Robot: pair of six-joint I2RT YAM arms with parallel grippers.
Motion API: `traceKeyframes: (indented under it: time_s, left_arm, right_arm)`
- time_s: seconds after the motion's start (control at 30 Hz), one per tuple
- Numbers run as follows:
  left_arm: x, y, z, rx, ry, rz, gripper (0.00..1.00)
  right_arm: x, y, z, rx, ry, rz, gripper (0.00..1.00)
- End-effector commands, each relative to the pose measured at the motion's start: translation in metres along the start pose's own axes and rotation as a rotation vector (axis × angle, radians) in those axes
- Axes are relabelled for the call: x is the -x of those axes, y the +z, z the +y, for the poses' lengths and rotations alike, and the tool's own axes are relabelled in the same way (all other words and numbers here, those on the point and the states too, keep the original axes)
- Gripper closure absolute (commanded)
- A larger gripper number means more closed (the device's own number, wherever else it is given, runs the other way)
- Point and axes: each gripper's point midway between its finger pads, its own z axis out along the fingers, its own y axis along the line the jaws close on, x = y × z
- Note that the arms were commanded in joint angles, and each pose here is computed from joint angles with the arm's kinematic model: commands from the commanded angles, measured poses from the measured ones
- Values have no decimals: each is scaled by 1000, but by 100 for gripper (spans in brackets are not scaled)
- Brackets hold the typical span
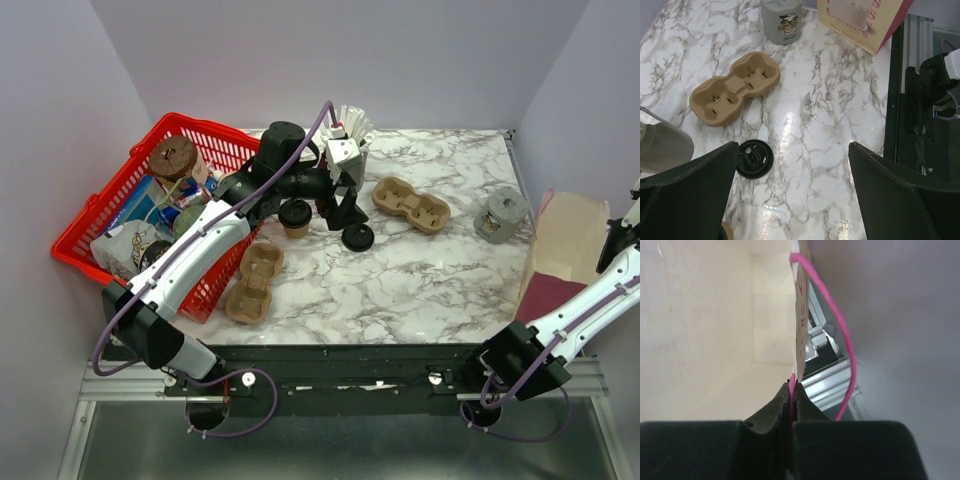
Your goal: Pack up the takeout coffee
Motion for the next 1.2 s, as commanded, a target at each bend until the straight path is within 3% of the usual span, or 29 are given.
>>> traceKeyframes:
  time_s: [0.0,0.1,0.43,0.67,0.83,1.17]
  left_arm:
    - [8,3,-3,-35,12,-5,2]
    - [4,3,-2,-35,8,16,2]
    - [0,2,0,-34,22,57,2]
    - [-34,-13,4,38,3,211,2]
    - [-68,-29,-5,65,2,273,1]
    - [-78,-25,-4,66,-18,286,2]
  right_arm:
    - [10,-20,29,103,-161,-117,95]
    - [15,-28,47,150,-286,-215,99]
    - [22,-48,117,409,-711,-447,99]
    - [23,-50,139,452,-1018,-516,99]
    - [13,-51,148,492,-1115,-529,99]
    - [49,-38,171,554,-1120,-635,99]
